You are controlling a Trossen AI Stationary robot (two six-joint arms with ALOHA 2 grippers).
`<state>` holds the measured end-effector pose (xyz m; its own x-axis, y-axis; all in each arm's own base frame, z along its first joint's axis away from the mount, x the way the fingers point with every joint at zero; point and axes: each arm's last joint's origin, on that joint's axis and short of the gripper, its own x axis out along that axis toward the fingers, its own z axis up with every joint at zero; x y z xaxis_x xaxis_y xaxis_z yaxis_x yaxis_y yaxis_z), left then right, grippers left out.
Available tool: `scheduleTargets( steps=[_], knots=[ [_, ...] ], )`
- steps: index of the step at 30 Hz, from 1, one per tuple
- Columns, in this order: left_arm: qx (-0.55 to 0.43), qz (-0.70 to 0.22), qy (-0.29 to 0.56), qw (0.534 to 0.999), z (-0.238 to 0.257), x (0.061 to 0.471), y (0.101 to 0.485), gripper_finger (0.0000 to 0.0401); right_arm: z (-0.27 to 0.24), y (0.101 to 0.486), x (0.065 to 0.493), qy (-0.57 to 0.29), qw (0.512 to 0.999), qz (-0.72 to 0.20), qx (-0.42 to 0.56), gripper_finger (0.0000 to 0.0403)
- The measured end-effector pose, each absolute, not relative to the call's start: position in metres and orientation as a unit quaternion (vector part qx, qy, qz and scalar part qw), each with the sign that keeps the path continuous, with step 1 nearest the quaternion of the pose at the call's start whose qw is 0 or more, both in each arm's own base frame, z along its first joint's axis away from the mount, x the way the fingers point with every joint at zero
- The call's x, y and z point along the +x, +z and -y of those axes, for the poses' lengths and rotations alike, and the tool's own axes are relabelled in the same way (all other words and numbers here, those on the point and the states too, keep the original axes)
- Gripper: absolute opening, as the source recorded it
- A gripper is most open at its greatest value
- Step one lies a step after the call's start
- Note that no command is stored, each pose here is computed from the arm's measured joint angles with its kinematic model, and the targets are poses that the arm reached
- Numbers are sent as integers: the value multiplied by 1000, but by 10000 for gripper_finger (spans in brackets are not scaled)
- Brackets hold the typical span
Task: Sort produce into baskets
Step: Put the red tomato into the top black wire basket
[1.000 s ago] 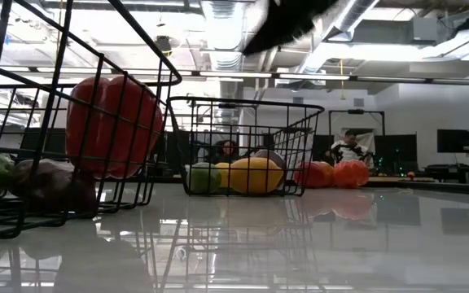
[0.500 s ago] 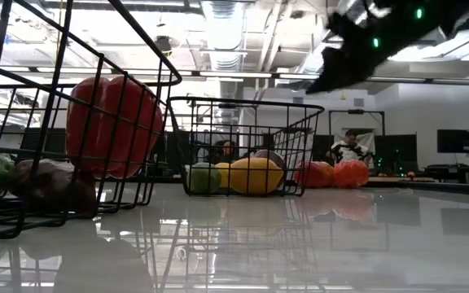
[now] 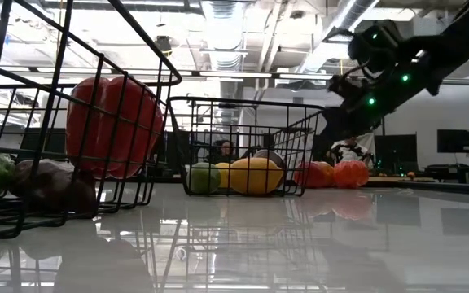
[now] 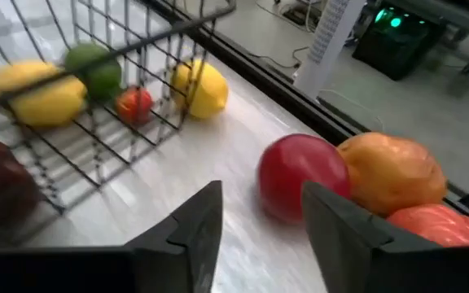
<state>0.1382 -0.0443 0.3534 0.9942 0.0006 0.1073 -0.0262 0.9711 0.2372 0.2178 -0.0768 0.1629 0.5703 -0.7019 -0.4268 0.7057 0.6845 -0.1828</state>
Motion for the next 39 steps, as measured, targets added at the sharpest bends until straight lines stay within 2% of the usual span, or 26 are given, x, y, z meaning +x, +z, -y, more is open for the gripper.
scheduleTargets(
  steps=[7,17,21,27,34,39],
  knots=[
    [125,49,22,991,43,138,353,249,100,159,216,-423,867,-262,-22,285],
    [137,46,33,989,43,138,353,249,128,182,221,-385,889,-248,-10,373],
    [136,46,33,989,43,138,353,249,134,183,223,-377,893,-245,-6,378],
    [136,46,33,989,43,138,353,249,137,161,241,-356,888,-290,-24,368],
    [137,43,33,989,43,138,352,249,155,147,260,-360,884,-298,-23,361],
    [141,28,42,989,42,138,350,249,163,129,261,-391,857,-336,-25,348]
  ],
)
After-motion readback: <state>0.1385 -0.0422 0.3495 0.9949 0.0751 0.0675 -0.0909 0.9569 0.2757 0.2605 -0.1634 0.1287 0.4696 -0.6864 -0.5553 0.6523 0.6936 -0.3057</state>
